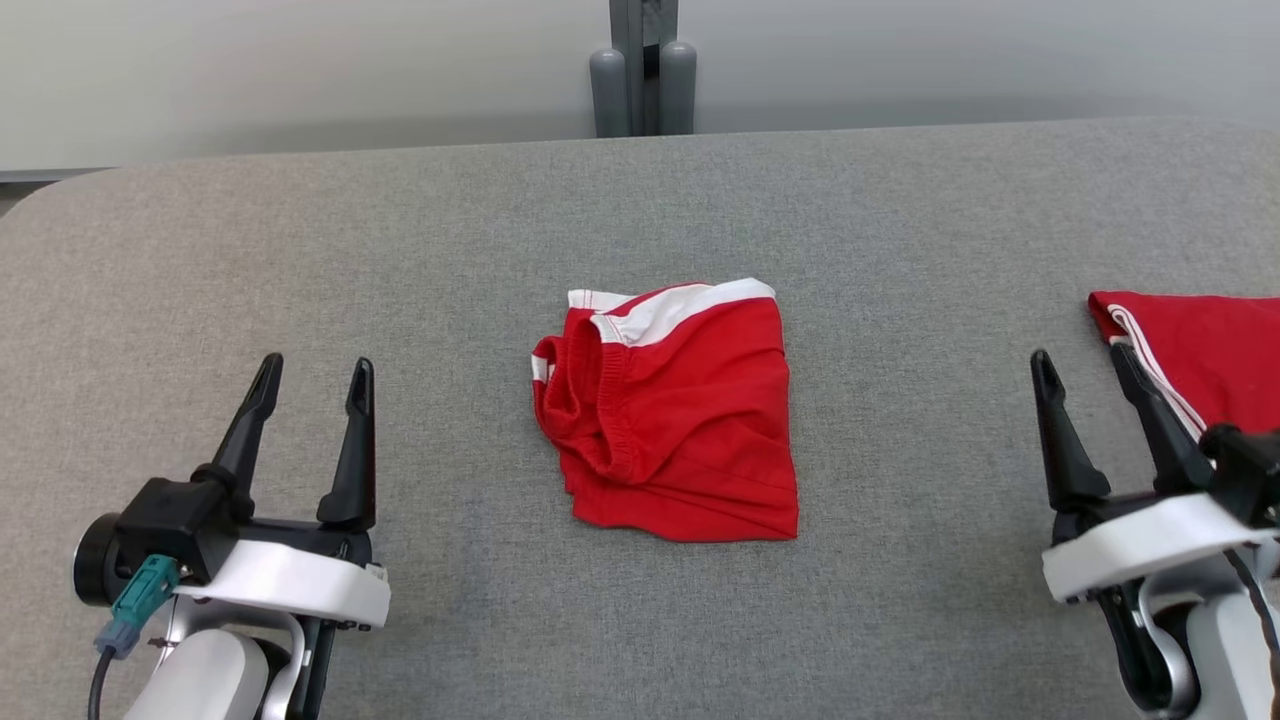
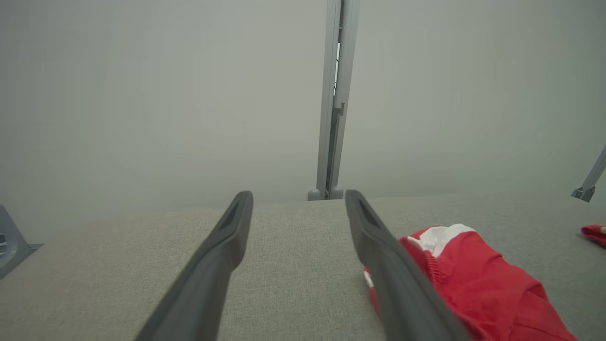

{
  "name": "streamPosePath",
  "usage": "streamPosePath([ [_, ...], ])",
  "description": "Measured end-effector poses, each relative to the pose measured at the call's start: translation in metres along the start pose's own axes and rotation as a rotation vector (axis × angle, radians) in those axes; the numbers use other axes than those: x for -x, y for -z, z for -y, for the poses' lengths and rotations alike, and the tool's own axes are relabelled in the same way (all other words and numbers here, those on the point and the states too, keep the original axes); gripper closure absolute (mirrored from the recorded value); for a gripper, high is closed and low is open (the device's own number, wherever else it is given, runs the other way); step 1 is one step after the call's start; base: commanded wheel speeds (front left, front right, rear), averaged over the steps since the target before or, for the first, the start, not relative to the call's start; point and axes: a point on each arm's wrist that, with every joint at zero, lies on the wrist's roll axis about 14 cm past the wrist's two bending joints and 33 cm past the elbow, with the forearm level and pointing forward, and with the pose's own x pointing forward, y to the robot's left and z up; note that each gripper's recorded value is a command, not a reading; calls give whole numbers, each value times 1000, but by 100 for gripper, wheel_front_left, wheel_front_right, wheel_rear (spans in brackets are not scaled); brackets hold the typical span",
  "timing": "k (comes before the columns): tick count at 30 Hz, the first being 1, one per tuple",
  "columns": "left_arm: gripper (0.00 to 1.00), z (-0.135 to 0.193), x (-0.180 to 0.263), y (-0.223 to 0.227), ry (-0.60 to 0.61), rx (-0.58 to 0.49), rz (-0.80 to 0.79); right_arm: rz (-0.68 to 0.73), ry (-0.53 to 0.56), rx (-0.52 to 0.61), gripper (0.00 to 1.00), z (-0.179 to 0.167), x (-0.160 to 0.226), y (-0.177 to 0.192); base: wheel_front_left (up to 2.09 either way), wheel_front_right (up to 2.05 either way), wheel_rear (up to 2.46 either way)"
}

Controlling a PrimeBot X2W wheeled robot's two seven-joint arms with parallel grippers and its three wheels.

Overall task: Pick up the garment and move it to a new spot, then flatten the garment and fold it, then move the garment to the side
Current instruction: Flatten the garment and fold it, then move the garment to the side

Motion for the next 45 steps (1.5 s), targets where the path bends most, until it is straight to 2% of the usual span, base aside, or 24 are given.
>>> streamPosePath([
  [15, 0, -1, 7, 0, -7, -5, -13, -31, 19, 13, 0, -2, 15, -3, 0, 0, 0],
  [24, 0, -8, 12, 0, -28, -6, -16, -70, -62, 26, 0, -25, 1, 3, 0, 0, 0],
  [27, 0, -10, 12, -1, -33, -1, -10, -111, -137, 36, 0, -46, -11, 14, 0, 0, 0],
  [33, 0, -18, 15, 6, -63, 5, -30, -259, -274, 23, 0, -90, -26, 61, 0, 0, 0],
  [42, 0, -34, 17, 20, -113, 4, -66, -496, -374, -31, 0, -132, -18, 137, 0, 0, 0],
  [45, 0, -36, 17, 22, -118, 2, -72, -529, -386, -51, 0, -139, -12, 145, 0, 0, 0],
])
